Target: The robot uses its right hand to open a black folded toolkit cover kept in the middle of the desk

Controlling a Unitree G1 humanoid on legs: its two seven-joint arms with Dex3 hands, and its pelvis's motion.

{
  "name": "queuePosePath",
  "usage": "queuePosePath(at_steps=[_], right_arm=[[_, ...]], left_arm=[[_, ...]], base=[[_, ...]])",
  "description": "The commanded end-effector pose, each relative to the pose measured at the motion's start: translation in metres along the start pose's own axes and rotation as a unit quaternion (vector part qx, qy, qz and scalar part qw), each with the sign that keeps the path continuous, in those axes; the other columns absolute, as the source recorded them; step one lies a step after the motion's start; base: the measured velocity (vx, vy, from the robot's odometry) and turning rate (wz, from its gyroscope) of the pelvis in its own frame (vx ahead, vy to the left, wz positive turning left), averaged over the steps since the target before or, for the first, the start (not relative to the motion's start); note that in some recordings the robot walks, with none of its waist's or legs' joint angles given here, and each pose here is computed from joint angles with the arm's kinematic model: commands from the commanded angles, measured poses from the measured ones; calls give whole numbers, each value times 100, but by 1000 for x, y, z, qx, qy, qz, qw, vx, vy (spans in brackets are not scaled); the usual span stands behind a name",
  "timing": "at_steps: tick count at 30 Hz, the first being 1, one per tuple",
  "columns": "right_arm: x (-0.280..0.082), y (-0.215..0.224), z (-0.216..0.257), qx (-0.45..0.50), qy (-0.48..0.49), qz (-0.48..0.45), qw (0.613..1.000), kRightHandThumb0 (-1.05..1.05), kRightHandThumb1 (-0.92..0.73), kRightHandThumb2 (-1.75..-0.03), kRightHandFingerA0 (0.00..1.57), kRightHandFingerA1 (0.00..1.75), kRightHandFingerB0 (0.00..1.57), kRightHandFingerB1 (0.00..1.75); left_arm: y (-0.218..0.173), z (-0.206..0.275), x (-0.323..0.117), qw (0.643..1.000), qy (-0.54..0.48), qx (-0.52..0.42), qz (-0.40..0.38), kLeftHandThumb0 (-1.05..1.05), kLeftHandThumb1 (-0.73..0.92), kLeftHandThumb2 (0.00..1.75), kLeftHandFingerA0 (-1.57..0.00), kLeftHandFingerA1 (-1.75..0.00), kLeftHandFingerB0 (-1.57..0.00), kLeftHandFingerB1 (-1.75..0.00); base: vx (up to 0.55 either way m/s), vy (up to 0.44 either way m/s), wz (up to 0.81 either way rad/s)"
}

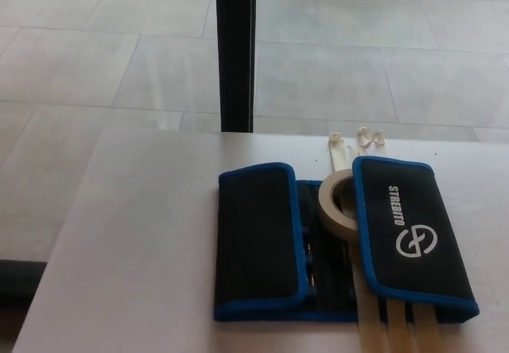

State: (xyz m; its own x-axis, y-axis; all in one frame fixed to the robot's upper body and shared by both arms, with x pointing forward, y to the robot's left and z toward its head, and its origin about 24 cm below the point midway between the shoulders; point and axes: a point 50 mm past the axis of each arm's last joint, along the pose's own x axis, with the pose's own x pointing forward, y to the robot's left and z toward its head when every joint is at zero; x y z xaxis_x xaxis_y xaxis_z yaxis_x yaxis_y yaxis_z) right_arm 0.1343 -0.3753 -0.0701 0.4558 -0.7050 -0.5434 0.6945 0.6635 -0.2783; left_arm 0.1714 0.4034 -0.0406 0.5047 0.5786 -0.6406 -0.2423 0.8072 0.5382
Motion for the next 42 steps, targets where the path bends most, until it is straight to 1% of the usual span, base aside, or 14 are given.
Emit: queuePosePath(at_steps=[1, 2, 12, 14, 17, 18, 21, 23, 27, 28, 29, 30, 32, 42], right_arm=[[7, -61, 38, 246, -3, -223, 943, -46, -55, -101, 110, 128, 67, 79], [7, -67, 46, 276, -8, -234, 932, -58, -71, -63, 71, 173, 67, 88], [8, -90, 128, 406, -74, -270, 870, -53, -65, -63, 74, 162, 50, 47], [7, -92, 151, 414, -96, -260, 867, -54, -70, -61, 57, 101, 32, 43], [5, -92, 173, 428, -115, -250, 861, -54, -55, -93, 70, 113, 27, 54], [4, -93, 181, 440, -120, -248, 855, -53, -68, -64, 72, 164, 46, 54], [-4, -88, 212, 451, -145, -239, 847, -53, -70, -65, 60, 145, 52, 57], [-12, -78, 239, 440, -203, -184, 855, -51, -75, -63, 40, 76, 39, 50], [-24, -58, 264, 399, -249, -141, 871, -57, -74, -62, 51, 77, 28, 35], [-28, -50, 268, 386, -266, -128, 874, -64, -72, -62, 59, 87, 35, 38], [-38, -33, 277, 359, -295, -102, 879, -69, -69, -61, 68, 85, 40, 43], [-46, -20, 282, 338, -310, -88, 884, -76, -56, -99, 81, 88, 37, 58], [-68, 13, 286, 278, -363, 0, 889, -74, -70, -63, 55, 64, 29, 45], [-109, 108, 235, 29, -430, 194, 881, -64, -57, -90, 46, 58, 32, 48]], left_arm=[[40, 9, -1, 995, 5, -92, 46, -105, 43, 115, -45, -132, -37, -135], [41, 8, -1, 994, 6, -99, 43, -105, 42, 116, -40, -128, -32, -130], [42, 10, -1, 994, 8, -103, 45, -105, 39, 121, -41, -128, -34, -135], [43, 10, -1, 993, 7, -108, 45, -105, 40, 118, -43, -128, -32, -129], [43, 10, -1, 993, 6, -109, 43, -105, 42, 117, -42, -128, -36, -131], [43, 10, -1, 993, 6, -109, 45, -105, 40, 118, -45, -130, -35, -132], [43, 9, -1, 993, 7, -109, 45, -105, 40, 118, -44, -129, -37, -133], [43, 10, -1, 994, 8, -98, 48, -105, 41, 117, -44, -130, -36, -132], [43, 9, -1, 993, 11, -110, 42, -105, 39, 121, -44, -131, -33, -133], [43, 10, -1, 992, 11, -114, 45, -92, -3, 111, -44, -106, -38, -104], [43, 10, 0, 992, 10, -117, 48, -105, 37, 121, -48, -131, -43, -137], [43, 10, -1, 992, 8, -114, 47, -105, 38, 119, -45, -129, -45, -133], [42, 10, -1, 994, 3, -99, 39, -105, 40, 118, -43, -129, -40, -134], [39, 9, 0, 994, 13, -103, 42, -105, 40, 121, -41, -126, -41, -129]], base=[[0, 0, 0], [0, 0, 0], [0, 0, 0], [0, 0, 0], [0, 0, 0], [0, 0, 0], [0, 0, 0], [0, 0, 0], [0, 0, 0], [0, 0, 0], [0, 0, 7], [0, 0, 0], [0, 0, 0], [0, 0, 0]])
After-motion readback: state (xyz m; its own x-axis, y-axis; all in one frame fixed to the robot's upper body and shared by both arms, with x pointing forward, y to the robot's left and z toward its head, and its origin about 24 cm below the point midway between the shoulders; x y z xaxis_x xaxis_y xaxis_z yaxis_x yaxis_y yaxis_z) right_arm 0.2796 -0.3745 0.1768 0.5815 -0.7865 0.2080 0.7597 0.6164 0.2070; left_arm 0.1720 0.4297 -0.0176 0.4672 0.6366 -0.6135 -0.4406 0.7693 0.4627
